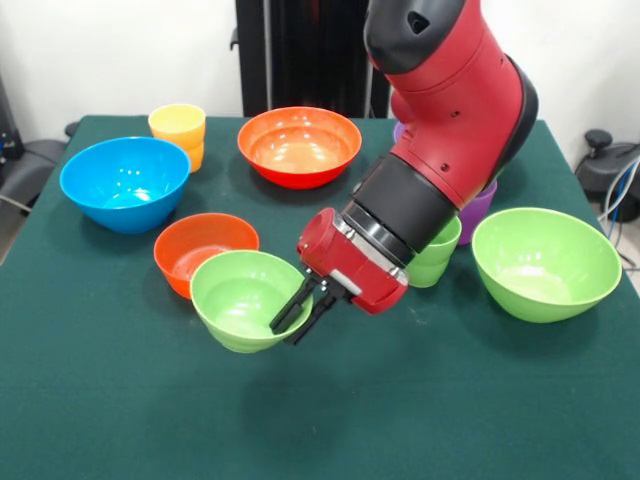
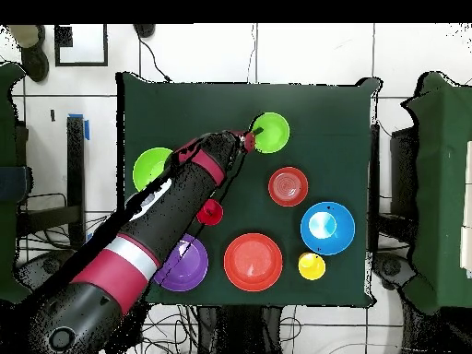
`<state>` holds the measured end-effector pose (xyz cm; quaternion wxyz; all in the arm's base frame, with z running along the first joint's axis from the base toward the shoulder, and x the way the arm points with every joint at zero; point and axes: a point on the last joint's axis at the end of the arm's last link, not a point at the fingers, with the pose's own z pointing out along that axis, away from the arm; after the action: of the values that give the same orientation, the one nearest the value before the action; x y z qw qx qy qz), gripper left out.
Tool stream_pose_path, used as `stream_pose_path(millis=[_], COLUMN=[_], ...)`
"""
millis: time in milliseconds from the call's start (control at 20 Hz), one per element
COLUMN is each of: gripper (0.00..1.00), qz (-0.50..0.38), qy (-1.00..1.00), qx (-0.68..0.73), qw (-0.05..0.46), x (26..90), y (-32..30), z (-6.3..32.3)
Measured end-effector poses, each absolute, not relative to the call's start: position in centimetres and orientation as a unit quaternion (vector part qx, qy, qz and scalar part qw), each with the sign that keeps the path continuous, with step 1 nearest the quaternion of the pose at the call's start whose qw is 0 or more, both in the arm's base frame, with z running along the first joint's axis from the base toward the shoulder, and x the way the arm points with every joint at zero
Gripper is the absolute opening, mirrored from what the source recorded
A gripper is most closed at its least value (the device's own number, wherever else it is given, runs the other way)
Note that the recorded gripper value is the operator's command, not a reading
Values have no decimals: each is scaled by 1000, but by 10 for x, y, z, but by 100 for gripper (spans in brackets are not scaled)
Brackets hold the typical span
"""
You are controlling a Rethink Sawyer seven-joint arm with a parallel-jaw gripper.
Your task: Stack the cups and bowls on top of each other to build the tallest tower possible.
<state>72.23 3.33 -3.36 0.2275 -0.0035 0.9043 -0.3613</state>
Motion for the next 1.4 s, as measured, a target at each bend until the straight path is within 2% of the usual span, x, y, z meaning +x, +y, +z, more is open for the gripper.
stream_pose_path(millis=[850,1400], gripper=[0,0], qz=[-351,-285], qy=[907,919], qx=[14,44], qw=[231,270], x=[725,743], y=[38,43], z=[-59,-61])
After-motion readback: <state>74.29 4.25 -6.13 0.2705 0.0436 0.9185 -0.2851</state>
